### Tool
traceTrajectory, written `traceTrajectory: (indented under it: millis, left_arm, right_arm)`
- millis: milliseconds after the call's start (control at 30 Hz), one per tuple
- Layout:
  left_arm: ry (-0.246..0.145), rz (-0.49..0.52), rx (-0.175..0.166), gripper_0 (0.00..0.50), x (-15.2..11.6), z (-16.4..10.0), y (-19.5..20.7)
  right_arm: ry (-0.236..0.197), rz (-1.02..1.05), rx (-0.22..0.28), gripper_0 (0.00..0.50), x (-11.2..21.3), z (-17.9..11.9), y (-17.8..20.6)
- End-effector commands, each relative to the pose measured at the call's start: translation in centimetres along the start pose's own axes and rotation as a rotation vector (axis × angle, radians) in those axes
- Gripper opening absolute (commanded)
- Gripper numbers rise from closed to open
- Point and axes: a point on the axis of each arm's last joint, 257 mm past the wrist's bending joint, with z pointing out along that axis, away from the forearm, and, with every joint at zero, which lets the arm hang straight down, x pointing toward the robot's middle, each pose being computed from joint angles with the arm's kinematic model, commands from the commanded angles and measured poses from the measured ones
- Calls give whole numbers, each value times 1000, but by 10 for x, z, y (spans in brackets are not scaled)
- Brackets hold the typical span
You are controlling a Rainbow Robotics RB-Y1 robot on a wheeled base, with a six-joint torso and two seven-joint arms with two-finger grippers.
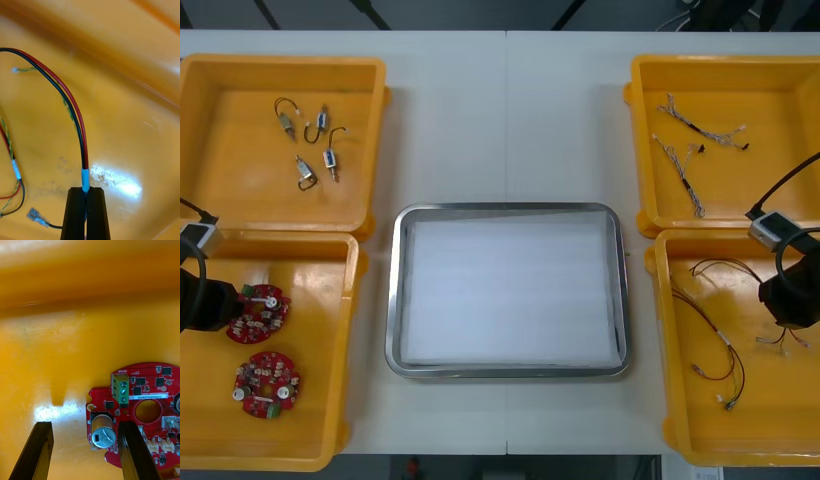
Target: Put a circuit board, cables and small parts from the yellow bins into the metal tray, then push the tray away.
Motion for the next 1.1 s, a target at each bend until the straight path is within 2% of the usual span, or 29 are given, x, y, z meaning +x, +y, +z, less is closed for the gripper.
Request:
traceTrajectory:
  millis: [33,133,233,300,367,400,467,700,900,1100]
  left_arm:
    - [-24,-76,2,500,-9,3,-1]
    - [-23,-77,2,500,-9,3,-1]
    - [-22,-81,3,424,-9,3,-1]
    - [-22,-86,3,249,-9,3,-1]
    - [-22,-87,6,126,-9,3,-2]
    - [-22,-92,6,28,-8,3,-2]
    - [-23,-92,7,0,-9,3,-3]
    - [-27,-93,7,0,-10,3,-3]
    - [-30,-69,3,0,-12,-4,-2]
    - [2,-50,6,0,-6,-17,4]
  right_arm:
    - [-72,-8,-17,0,-23,-35,2]
    - [-80,-17,-40,0,-24,-51,6]
    - [-88,-27,-51,0,-24,-63,9]
    - [-95,-40,-62,0,-24,-73,12]
    - [-101,-53,-71,0,-25,-80,16]
    - [-106,-61,-76,0,-26,-85,18]
    - [-107,-72,-80,0,-26,-90,20]
    - [-96,-113,-64,0,-33,-109,22]
    - [-111,-133,-73,0,-44,-121,26]
    - [-131,-155,-80,0,-56,-129,31]
